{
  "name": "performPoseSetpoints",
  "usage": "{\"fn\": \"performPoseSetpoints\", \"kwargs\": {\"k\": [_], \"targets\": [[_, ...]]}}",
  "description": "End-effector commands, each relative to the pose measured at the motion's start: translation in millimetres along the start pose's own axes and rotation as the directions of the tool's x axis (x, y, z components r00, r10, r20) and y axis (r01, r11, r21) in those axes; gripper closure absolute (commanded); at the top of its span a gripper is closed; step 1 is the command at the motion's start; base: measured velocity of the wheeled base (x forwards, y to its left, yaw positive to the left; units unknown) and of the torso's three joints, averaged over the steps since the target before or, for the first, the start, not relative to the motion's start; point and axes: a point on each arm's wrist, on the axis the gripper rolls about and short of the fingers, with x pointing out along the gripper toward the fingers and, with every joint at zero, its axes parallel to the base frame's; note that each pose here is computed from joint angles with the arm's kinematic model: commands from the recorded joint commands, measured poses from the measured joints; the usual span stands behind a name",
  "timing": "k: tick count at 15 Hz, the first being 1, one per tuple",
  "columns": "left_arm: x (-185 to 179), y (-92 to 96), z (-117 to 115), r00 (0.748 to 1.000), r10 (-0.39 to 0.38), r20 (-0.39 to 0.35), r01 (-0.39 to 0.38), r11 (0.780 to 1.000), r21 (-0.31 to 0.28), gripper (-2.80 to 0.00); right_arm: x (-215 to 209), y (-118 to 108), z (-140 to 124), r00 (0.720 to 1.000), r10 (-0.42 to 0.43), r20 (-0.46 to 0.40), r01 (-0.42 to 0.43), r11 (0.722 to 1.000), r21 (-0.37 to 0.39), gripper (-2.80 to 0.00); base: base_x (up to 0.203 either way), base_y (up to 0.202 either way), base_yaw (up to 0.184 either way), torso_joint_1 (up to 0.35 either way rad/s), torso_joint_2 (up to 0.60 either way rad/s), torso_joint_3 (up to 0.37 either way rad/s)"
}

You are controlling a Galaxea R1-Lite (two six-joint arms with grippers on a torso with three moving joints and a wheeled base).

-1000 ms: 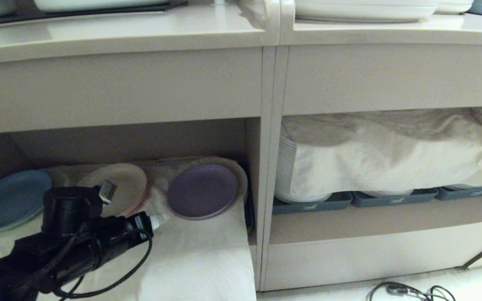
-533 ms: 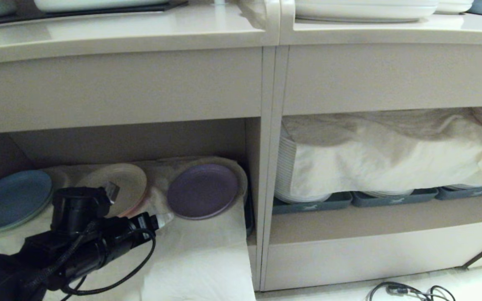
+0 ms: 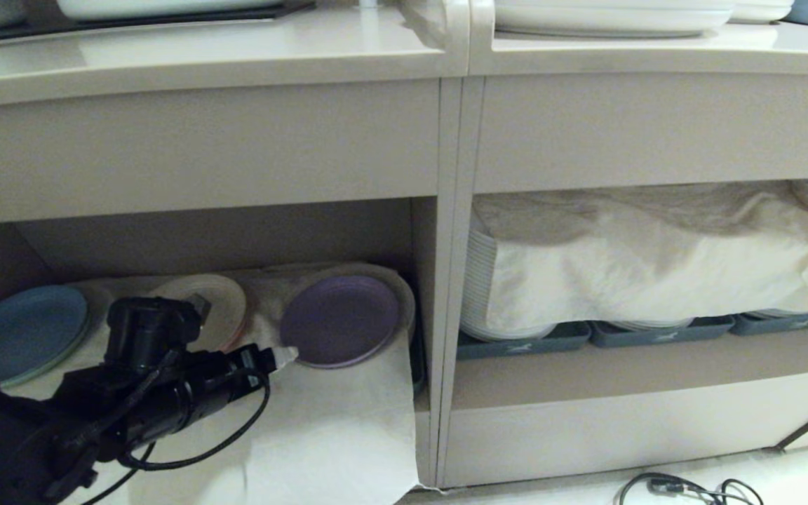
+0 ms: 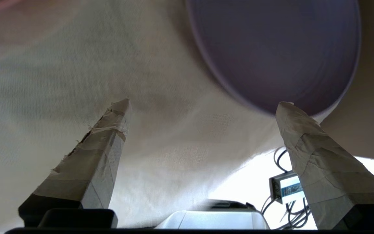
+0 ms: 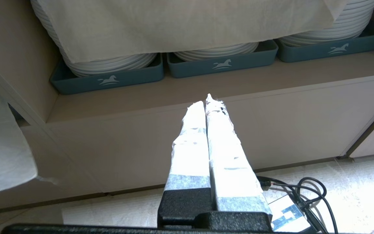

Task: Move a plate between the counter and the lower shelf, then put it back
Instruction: Pick up the plate in the cupboard

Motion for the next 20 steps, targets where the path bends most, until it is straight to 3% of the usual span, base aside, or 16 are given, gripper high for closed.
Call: {"fn": "performPoseSetpoints", "kwargs": {"k": [1, 20], "targets": [[4.4, -1.4, 2.2, 1.0, -0.003, 0.004, 0.003, 1.0, -0.005, -2.8, 0.0, 0.0, 0.0, 1.0, 0.0, 0.0, 0.0, 1.0, 0.001, 0.0, 0.0, 0.0, 0.0, 0.0, 0.0, 0.0], [29.4, -8.3, 14.7, 0.997, 0.075, -0.023, -0.075, 0.997, -0.004, -2.8, 0.0, 0.0, 0.1, 1.0, 0.0, 0.001, 0.0, 1.0, 0.001, 0.0, 0.0, 0.0, 0.0, 0.0, 0.0, 0.0]]}}
